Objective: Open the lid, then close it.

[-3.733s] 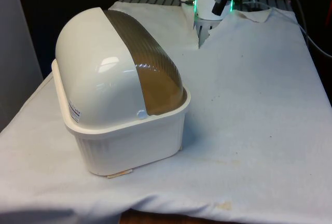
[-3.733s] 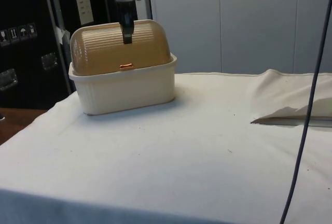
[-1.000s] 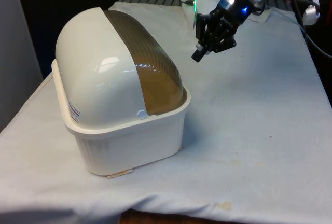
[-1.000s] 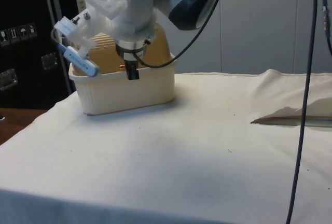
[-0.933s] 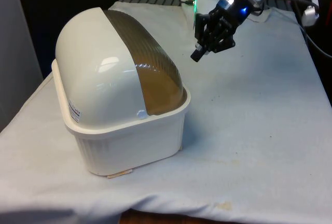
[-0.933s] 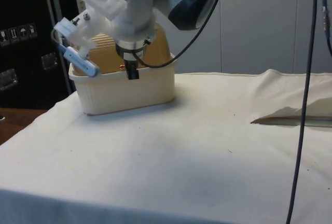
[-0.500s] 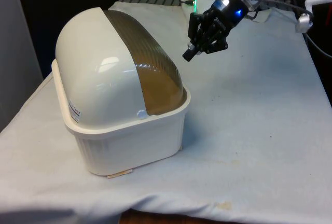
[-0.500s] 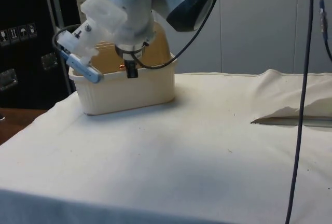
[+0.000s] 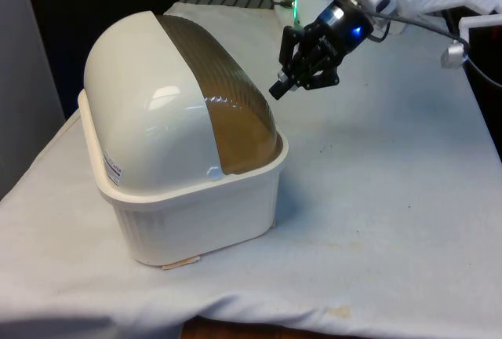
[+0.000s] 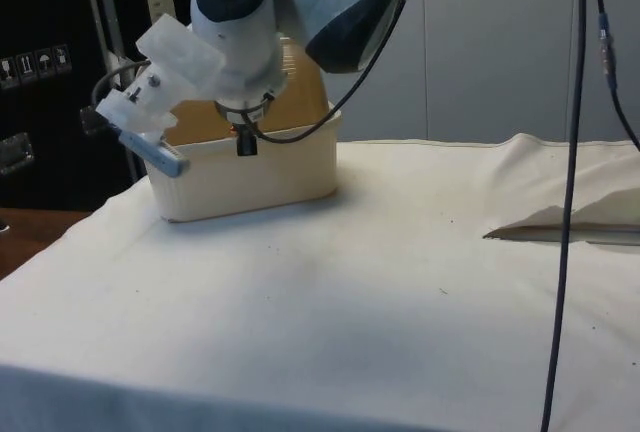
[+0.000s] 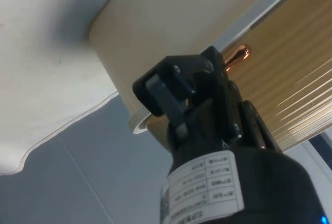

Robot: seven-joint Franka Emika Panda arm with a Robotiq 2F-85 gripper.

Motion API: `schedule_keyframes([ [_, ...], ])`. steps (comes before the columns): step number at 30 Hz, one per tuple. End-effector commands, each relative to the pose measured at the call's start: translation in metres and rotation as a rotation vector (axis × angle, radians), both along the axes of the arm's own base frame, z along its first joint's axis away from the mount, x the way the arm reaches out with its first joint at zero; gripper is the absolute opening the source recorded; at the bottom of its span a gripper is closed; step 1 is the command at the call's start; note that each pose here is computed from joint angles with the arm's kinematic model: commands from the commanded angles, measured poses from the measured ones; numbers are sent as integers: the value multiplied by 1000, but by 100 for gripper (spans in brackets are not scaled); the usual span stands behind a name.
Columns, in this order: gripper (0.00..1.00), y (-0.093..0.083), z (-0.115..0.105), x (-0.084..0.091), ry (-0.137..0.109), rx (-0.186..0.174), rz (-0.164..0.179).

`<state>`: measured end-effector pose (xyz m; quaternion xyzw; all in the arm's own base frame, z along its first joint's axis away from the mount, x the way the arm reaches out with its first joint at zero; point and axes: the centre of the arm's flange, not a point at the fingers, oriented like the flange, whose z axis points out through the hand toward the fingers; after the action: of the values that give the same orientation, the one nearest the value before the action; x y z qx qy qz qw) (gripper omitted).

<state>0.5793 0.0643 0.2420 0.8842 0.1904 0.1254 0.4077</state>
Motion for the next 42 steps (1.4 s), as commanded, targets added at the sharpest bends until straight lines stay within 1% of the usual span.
schedule_keyframes([
  [1,0,-1,0,1,-4,-1,-5],
  [3,0,-3,-1,4,-7,-2,-12],
  [5,0,-3,0,3,-6,-2,-11],
  [13,0,-9,-5,9,-17,-6,-33],
  [14,0,-8,-4,8,-14,-6,-33],
  [21,0,-12,-8,12,-27,-10,-53],
  [22,0,-11,-8,10,-22,-8,-52],
  [23,0,-12,-9,12,-27,-10,-55],
  [26,0,-13,-10,13,-30,-11,-61],
  [30,0,-16,-10,15,-37,-15,-73],
  [31,0,-16,-10,13,-30,-14,-74],
  [32,0,-17,-10,14,-37,-17,-75],
  [34,0,-18,-10,15,-41,-20,-83],
  [39,0,-19,-8,14,-43,-22,-95],
  [40,0,-18,-9,14,-41,-20,-91],
  [42,0,-19,-7,14,-46,-23,-99],
])
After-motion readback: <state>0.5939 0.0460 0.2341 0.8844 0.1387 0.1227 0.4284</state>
